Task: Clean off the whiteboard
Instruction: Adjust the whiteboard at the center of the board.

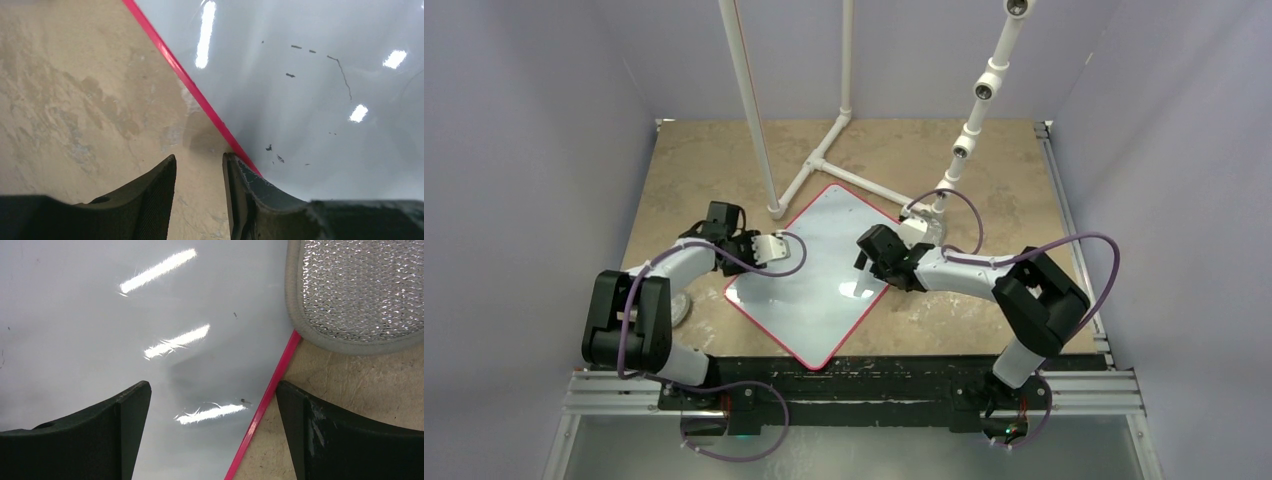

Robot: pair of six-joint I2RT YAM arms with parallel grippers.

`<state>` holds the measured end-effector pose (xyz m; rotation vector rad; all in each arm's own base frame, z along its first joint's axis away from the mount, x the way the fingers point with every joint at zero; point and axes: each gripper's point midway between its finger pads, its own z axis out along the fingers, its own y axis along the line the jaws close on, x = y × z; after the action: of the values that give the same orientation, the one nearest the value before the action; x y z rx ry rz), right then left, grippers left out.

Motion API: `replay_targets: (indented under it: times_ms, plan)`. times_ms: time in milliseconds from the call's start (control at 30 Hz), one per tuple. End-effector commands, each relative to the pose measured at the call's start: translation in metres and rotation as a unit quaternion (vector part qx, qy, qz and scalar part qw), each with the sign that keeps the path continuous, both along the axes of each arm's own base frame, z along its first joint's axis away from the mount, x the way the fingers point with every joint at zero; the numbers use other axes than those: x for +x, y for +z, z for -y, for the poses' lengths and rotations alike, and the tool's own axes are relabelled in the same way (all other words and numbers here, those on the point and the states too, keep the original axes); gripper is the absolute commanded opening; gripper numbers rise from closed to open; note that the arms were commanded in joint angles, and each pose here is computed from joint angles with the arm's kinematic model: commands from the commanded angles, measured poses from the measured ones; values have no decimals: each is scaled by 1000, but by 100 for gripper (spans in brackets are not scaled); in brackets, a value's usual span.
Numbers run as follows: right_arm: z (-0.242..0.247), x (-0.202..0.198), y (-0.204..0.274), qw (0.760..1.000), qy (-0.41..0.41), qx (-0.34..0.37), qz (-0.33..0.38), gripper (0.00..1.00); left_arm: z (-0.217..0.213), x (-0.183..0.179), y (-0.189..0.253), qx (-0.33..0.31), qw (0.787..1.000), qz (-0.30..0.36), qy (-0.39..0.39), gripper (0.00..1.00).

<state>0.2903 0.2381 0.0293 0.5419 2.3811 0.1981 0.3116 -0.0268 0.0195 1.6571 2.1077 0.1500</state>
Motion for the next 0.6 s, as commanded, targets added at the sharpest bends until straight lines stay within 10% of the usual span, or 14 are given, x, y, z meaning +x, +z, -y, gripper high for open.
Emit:
replay_targets:
  times_ms: [0, 567]
  plan:
    - [22, -29, -37, 997, 2, -34, -66, 99, 27, -92, -32, -48, 983, -163, -73, 40]
    - [-30, 5, -18, 997, 61, 2, -39, 99, 55, -145, -21, -100, 966, -203, -123, 38]
